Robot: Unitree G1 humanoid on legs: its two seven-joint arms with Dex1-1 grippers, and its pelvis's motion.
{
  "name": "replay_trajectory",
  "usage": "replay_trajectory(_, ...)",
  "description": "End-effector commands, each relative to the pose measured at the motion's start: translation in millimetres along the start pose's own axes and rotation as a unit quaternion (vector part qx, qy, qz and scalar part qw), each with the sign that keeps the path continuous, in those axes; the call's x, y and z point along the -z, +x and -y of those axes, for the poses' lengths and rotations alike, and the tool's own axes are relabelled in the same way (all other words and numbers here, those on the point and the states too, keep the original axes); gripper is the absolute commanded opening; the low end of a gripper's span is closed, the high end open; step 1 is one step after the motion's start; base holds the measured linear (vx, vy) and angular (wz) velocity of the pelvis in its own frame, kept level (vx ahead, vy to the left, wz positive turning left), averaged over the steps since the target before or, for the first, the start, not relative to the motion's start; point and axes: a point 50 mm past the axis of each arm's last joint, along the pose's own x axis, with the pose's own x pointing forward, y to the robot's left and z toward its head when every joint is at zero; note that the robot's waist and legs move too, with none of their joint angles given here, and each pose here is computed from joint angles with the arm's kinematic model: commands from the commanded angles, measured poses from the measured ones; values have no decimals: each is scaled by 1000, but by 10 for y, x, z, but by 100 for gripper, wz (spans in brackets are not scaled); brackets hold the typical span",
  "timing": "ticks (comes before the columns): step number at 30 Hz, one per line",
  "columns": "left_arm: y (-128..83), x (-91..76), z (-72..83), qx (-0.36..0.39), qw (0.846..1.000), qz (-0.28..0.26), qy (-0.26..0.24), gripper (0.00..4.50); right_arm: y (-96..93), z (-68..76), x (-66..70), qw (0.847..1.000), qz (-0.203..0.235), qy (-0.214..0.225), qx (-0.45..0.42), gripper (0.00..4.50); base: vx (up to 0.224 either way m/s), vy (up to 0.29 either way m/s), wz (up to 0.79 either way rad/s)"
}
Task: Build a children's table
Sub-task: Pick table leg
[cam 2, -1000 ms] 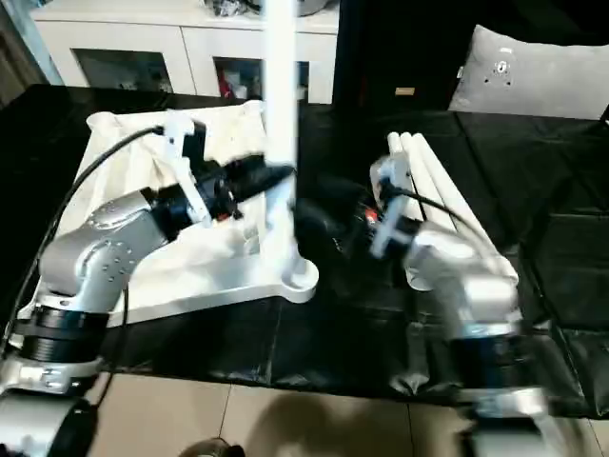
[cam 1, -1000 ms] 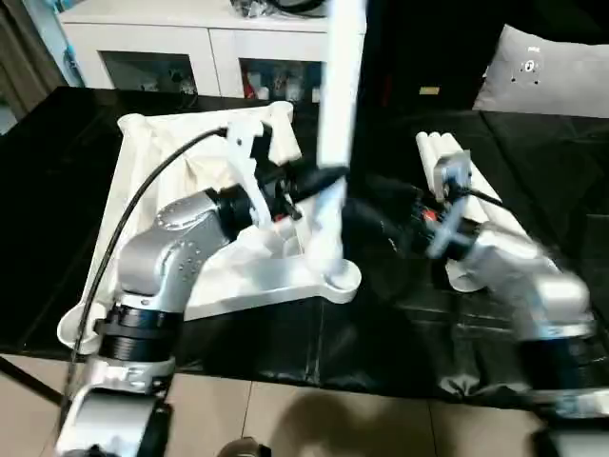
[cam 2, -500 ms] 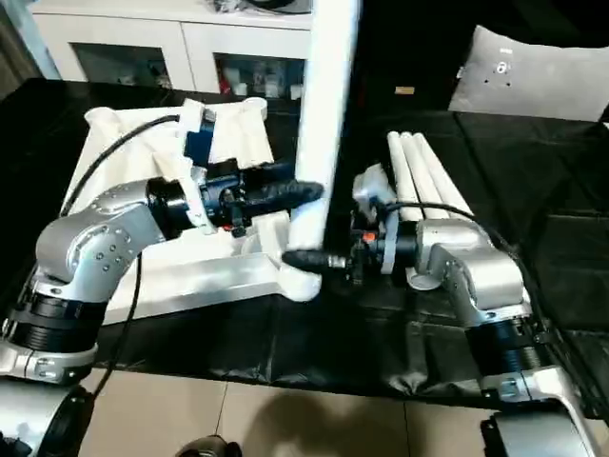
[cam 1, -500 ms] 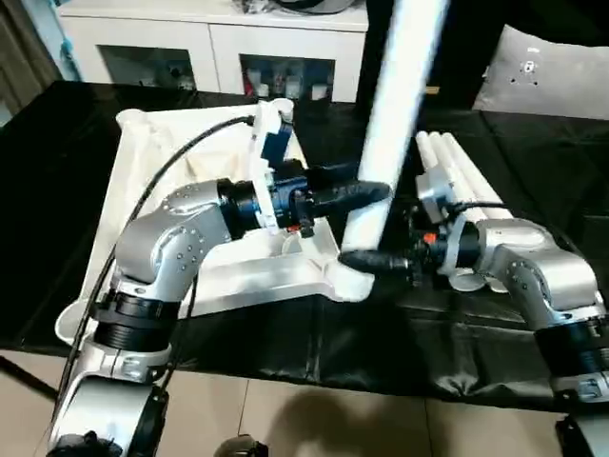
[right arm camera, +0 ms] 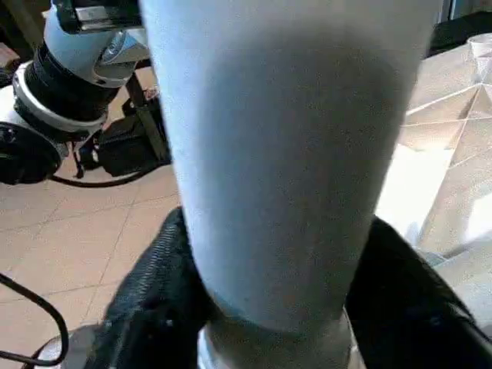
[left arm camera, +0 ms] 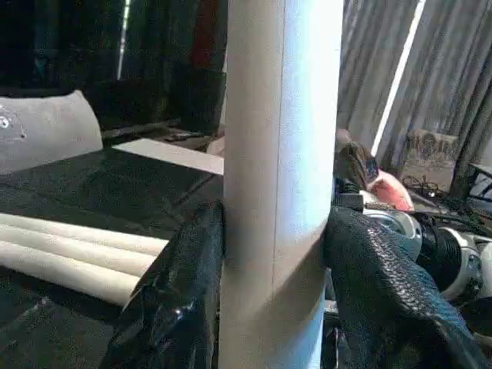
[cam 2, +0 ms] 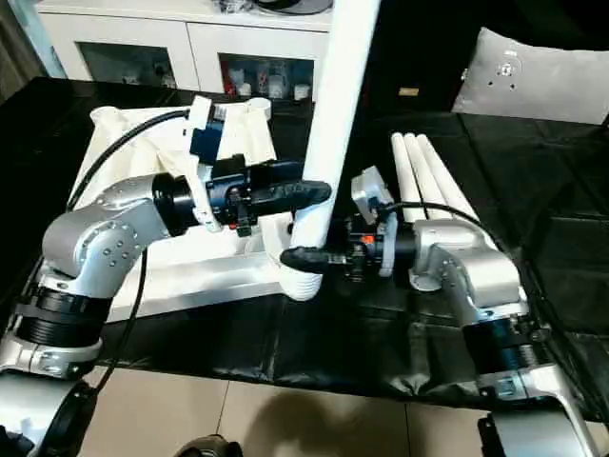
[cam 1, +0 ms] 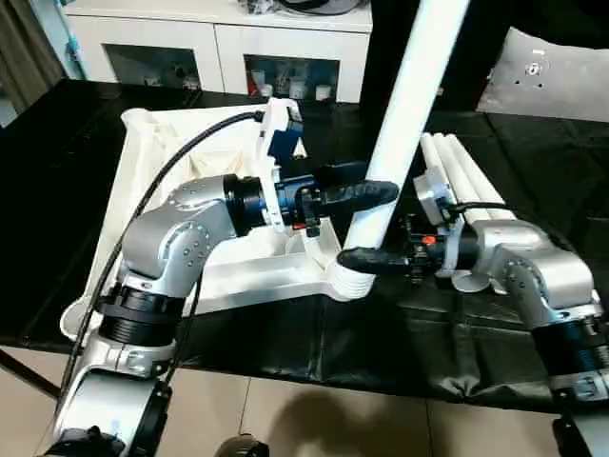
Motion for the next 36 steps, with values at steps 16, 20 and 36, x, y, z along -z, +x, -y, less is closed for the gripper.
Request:
replay_trajectory(16, 50, -10, 87, 33, 999, -4, -11, 250, -16, -19, 25, 1000, 5, 10, 5, 191, 0, 0, 0)
replay_trajectory(20, 86, 35, 132, 44, 999, -9, -20, 299, 11, -24, 54, 1000, 11, 13, 11, 191, 0, 0, 0)
replay_trajectory(36, 253, 134, 285, 37, 998, 37, -35, 429, 285, -73, 180, 995, 67, 25, 63, 191, 0, 0, 0)
